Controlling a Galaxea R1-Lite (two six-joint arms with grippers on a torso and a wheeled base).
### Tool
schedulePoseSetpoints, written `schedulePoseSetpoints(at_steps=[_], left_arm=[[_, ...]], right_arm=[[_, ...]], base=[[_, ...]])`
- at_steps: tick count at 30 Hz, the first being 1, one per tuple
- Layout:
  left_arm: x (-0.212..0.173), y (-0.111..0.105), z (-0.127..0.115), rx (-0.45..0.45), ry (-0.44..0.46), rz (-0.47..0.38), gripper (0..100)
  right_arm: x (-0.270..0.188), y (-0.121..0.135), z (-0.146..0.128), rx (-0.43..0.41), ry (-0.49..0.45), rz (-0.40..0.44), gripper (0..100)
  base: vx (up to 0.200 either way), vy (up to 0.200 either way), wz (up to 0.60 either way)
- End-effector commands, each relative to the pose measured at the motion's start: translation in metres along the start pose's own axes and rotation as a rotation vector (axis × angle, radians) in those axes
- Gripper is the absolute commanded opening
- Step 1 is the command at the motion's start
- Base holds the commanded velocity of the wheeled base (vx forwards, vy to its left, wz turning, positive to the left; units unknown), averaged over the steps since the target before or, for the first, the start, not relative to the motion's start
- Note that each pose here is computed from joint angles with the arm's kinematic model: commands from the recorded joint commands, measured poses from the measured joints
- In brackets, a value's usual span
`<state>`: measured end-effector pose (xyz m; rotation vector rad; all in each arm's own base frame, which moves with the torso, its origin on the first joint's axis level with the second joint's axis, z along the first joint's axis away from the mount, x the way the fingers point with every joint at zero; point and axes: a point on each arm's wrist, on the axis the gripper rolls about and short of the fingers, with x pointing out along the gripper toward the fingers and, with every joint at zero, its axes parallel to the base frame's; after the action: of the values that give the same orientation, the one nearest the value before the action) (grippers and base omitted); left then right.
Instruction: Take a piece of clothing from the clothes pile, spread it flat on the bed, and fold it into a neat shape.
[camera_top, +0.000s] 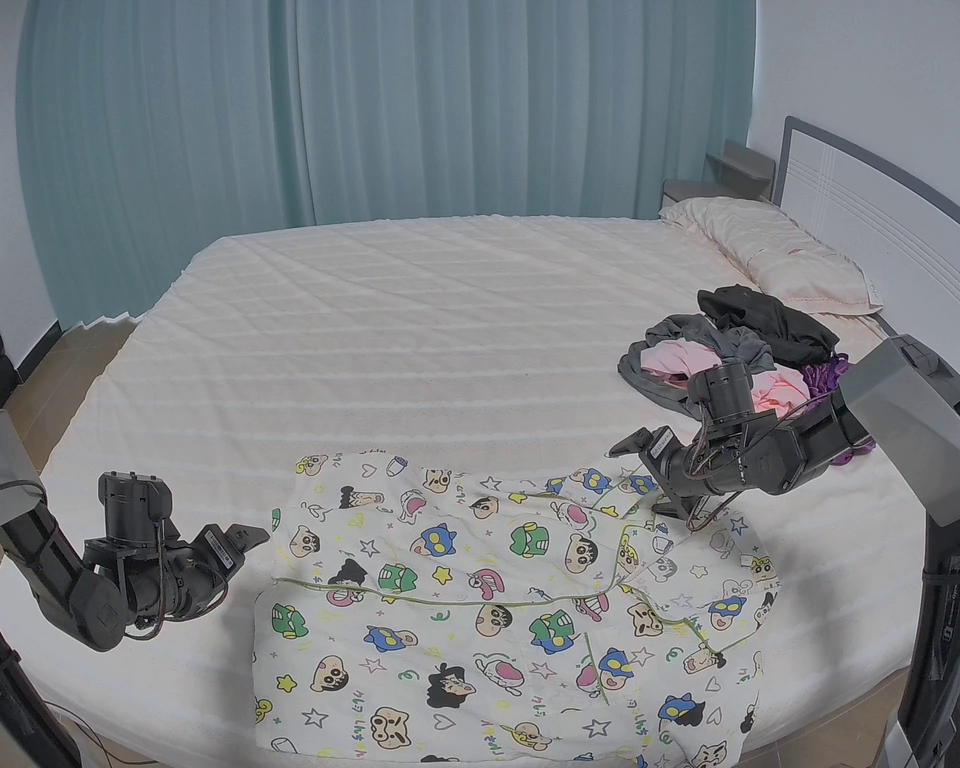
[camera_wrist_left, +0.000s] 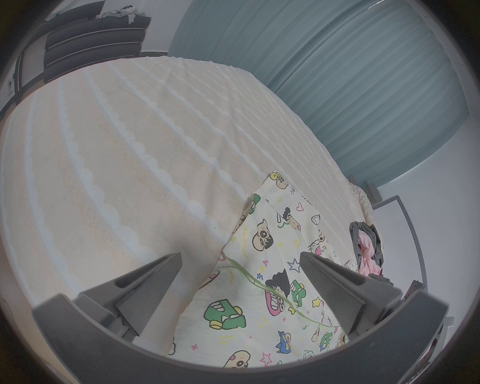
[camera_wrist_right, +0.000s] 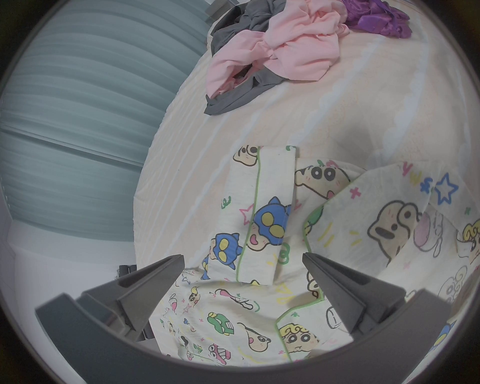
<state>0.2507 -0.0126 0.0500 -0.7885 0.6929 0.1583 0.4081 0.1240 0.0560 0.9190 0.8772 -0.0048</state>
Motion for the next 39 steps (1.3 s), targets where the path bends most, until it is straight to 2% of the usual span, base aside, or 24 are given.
schedulePoseSetpoints(at_steps=[1, 7, 12, 16, 22, 28, 32, 35, 37, 38, 39], left_arm=[[0.002, 0.001, -0.002, -0.005, 0.015, 0.002, 100], [0.002, 0.001, -0.003, -0.003, 0.021, 0.001, 100], [0.002, 0.001, -0.004, -0.002, 0.022, 0.002, 100], [0.001, 0.001, -0.004, -0.001, 0.022, 0.002, 100], [0.002, 0.001, -0.004, 0.0, 0.023, 0.001, 100], [0.002, 0.001, -0.005, 0.0, 0.025, 0.004, 100], [0.001, 0.003, -0.006, 0.001, 0.03, 0.009, 100], [0.001, 0.003, -0.006, 0.001, 0.03, 0.009, 100], [0.001, 0.003, -0.006, 0.001, 0.03, 0.009, 100], [0.0, 0.003, -0.006, -0.001, 0.031, 0.01, 100], [0.0, 0.003, -0.006, -0.001, 0.031, 0.01, 100]], right_arm=[[0.005, -0.001, -0.003, -0.002, 0.008, -0.004, 100], [0.02, 0.008, -0.021, -0.046, 0.016, 0.047, 100], [0.041, 0.009, -0.032, -0.076, 0.002, 0.021, 100], [0.047, 0.008, -0.031, -0.095, -0.027, 0.004, 100], [0.045, 0.013, -0.027, -0.1, -0.05, 0.033, 100], [0.044, 0.032, -0.016, -0.099, -0.131, 0.158, 100], [0.039, 0.049, -0.006, -0.111, -0.262, 0.315, 100], [0.045, 0.053, 0.001, -0.112, -0.287, 0.353, 100], [0.057, 0.056, 0.007, -0.115, -0.321, 0.374, 100], [0.069, 0.06, 0.015, -0.112, -0.375, 0.389, 100], [0.069, 0.06, 0.015, -0.112, -0.375, 0.389, 100]], base=[[0.0, 0.0, 0.0], [0.0, 0.0, 0.0], [0.0, 0.0, 0.0], [0.0, 0.0, 0.0], [0.0, 0.0, 0.0], [0.0, 0.0, 0.0], [0.0, 0.0, 0.0], [0.0, 0.0, 0.0], [0.0, 0.0, 0.0], [0.0, 0.0, 0.0], [0.0, 0.0, 0.0]])
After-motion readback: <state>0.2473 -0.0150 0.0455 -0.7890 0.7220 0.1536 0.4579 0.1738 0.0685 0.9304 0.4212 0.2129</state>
